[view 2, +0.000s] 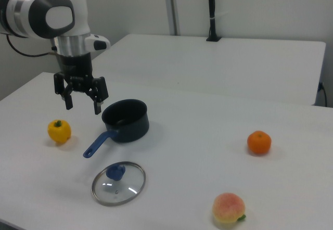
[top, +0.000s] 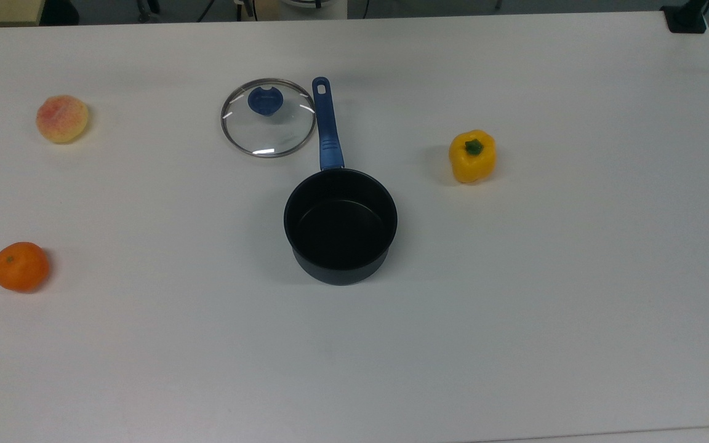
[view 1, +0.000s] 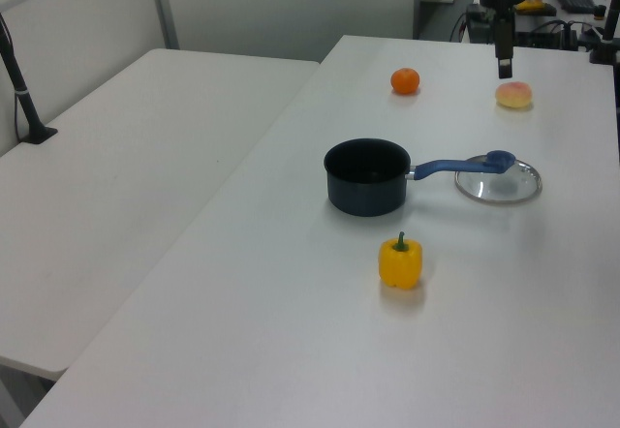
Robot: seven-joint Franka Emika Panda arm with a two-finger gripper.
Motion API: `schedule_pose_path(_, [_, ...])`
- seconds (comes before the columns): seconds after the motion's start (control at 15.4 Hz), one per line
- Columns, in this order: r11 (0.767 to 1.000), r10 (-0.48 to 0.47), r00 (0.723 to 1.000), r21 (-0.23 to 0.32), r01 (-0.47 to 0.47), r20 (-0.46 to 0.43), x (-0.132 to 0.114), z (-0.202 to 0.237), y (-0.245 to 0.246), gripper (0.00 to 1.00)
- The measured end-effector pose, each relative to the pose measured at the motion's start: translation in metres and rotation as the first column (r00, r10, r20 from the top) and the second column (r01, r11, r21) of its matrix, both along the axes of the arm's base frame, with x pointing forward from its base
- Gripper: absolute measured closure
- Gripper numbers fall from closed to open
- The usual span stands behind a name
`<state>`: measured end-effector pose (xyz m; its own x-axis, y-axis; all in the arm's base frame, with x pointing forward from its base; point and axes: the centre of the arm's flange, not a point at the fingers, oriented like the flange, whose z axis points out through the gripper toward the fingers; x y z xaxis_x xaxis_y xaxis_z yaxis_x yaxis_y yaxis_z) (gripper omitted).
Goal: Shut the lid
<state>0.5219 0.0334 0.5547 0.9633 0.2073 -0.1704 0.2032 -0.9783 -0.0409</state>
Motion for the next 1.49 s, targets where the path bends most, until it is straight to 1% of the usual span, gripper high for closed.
schedule_pose_path(0.19, [0.998,0.056,0.996,0.011,-0.056,-0.063,-0.007,-0.017,-0.004,0.0])
schedule_pose_path(0.58, [0.997,0.081,0.983,0.001,-0.082,-0.167,-0.025,-0.066,-0.02,0.0])
schedule_pose_path(0.71, [0.996,0.088,0.987,-0.01,-0.09,-0.137,-0.028,-0.088,-0.023,0.0])
schedule_pose_path(0.84, [0.995,0.093,0.993,-0.031,-0.096,-0.079,-0.029,-0.114,-0.027,0.0])
schedule_pose_path(1.04, [0.996,0.079,0.997,-0.037,-0.079,0.007,-0.027,-0.137,-0.038,0.0])
schedule_pose_path(1.23, [0.997,0.064,0.995,-0.04,-0.061,0.082,-0.027,-0.156,-0.048,0.0])
schedule_pose_path(1.49, [0.998,0.06,0.988,-0.042,-0.054,0.143,-0.026,-0.167,-0.051,0.0])
